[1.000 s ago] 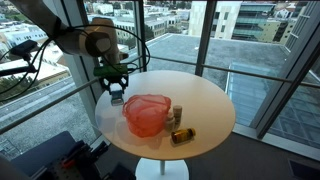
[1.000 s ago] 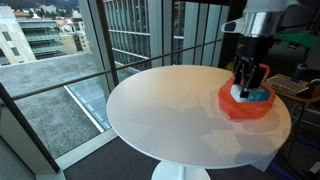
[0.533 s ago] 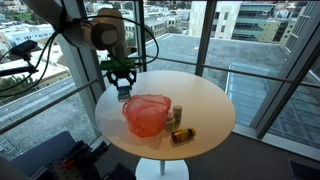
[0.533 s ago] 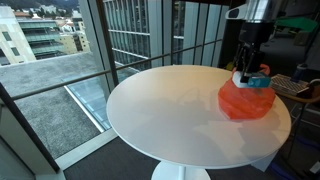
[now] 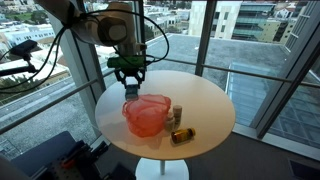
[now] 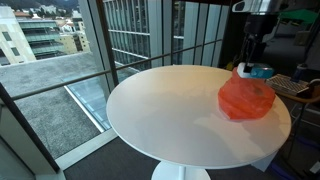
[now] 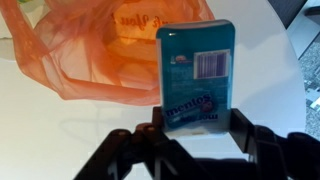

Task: Pick up the blue and white translucent container and put it in the orange plastic

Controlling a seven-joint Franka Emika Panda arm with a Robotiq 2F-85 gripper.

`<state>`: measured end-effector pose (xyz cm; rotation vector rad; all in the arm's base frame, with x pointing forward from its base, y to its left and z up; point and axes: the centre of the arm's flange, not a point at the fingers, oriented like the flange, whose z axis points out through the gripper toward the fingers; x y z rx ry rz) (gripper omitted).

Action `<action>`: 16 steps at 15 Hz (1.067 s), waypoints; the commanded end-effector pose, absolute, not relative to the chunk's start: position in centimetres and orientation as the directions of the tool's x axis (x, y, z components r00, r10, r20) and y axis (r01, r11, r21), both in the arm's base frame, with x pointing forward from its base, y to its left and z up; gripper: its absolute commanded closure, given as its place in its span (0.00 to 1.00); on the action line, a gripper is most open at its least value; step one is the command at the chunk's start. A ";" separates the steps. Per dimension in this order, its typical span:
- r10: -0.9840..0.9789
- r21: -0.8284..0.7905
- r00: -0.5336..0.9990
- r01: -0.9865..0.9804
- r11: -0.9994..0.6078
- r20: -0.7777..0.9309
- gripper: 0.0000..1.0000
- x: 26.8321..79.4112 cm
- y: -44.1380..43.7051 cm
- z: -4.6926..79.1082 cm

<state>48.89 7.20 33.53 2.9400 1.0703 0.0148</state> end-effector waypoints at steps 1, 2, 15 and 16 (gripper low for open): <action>0.593 -0.001 0.805 0.593 -0.805 -0.004 0.58 49.3 4.6 34.2; 0.563 -0.001 0.827 0.563 -0.827 0.000 0.58 49.2 3.7 34.2; 0.233 -0.024 0.970 0.232 -0.972 -0.071 0.58 48.0 -2.0 31.3; 0.213 -0.022 0.974 0.212 -0.977 -0.076 0.58 48.0 -2.0 31.0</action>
